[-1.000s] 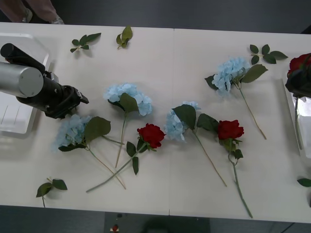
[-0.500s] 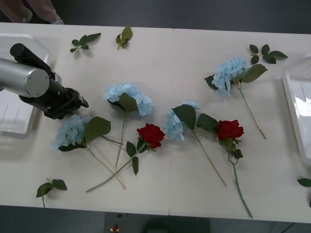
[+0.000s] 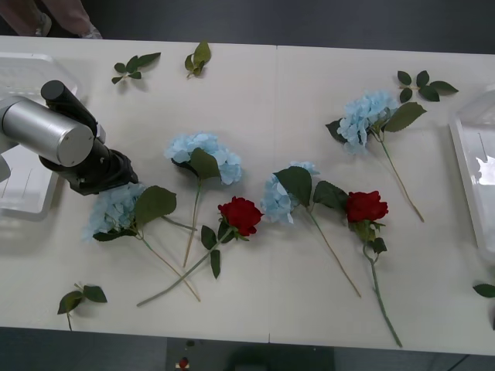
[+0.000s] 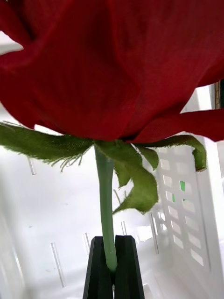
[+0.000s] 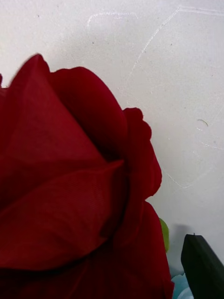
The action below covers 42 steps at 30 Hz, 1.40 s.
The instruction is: Put the red flowers into the right box and the blue flowers into the left box
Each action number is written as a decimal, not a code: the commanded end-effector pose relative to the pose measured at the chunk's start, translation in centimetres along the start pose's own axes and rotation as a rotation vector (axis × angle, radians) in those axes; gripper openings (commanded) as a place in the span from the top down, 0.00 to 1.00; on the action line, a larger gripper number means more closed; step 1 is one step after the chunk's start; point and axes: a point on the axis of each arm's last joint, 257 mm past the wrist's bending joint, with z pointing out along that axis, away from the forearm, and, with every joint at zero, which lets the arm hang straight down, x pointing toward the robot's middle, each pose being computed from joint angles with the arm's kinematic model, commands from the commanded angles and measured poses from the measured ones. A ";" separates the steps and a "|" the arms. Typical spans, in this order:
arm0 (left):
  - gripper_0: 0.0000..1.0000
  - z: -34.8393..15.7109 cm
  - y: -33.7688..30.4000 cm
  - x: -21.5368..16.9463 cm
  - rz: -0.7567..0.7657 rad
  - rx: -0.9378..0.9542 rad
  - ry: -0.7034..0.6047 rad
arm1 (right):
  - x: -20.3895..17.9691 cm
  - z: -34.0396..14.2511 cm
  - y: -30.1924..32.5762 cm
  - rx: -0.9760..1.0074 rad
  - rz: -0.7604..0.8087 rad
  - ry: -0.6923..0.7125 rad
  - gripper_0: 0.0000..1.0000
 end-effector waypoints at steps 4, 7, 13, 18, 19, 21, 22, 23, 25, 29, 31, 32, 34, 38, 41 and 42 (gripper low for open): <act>0.15 -1.9 -0.5 -2.7 0.058 -0.002 -0.055 | -1.3 0.9 -1.9 0.044 -0.044 -0.054 1.00; 0.15 -1.8 -0.4 -2.7 0.061 -0.004 -0.055 | -0.5 2.5 -1.2 0.046 -0.057 -0.044 1.00; 0.15 -1.5 0.2 -2.6 0.085 -0.031 -0.060 | 0.2 4.6 0.4 0.049 -0.096 -0.047 1.00; 0.15 -1.5 -0.1 -2.5 0.092 -0.030 -0.059 | 0.2 5.1 1.0 0.056 -0.129 -0.050 0.97; 0.17 -1.4 -0.1 -2.5 0.096 -0.032 -0.060 | 0.2 5.1 1.1 0.055 -0.129 -0.050 0.94; 0.19 -1.2 0.0 -2.4 0.116 -0.045 -0.064 | 0.2 5.1 1.1 0.055 -0.132 -0.051 0.83; 0.20 -1.0 -0.1 -2.4 0.133 -0.054 -0.068 | 0.1 5.1 1.1 0.056 -0.133 -0.054 0.62; 0.21 -0.9 0.0 -2.4 0.142 -0.062 -0.071 | 0.1 5.1 1.1 0.056 -0.135 -0.053 0.49; 0.25 -0.6 0.1 -2.3 0.167 -0.087 -0.079 | 0.1 5.1 1.1 0.055 -0.140 -0.057 0.21; 0.57 -0.5 0.1 -2.3 0.172 -0.091 -0.079 | -0.2 5.0 1.2 0.053 -0.149 -0.063 0.08; 0.87 -0.5 0.0 -2.3 0.174 -0.090 -0.080 | -0.5 4.8 1.3 0.051 -0.155 -0.069 0.05; 0.91 -0.5 0.1 -2.3 0.174 -0.091 -0.079 | -0.6 4.7 1.3 0.051 -0.161 -0.071 0.04; 0.96 -0.5 0.0 -2.2 0.175 -0.088 -0.078 | -1.1 4.0 1.3 0.050 -0.176 -0.073 0.02; 1.00 -0.6 0.0 -2.5 0.186 -0.093 -0.085 | -1.8 2.2 1.9 0.031 -0.193 -0.063 0.01; 1.00 -0.8 0.3 -3.0 0.202 -0.109 -0.103 | -2.3 0.4 2.4 0.006 -0.201 -0.054 0.01; 1.00 -0.9 0.4 -3.3 0.210 -0.115 -0.113 | -2.4 -0.1 2.6 -0.003 -0.201 -0.052 0.01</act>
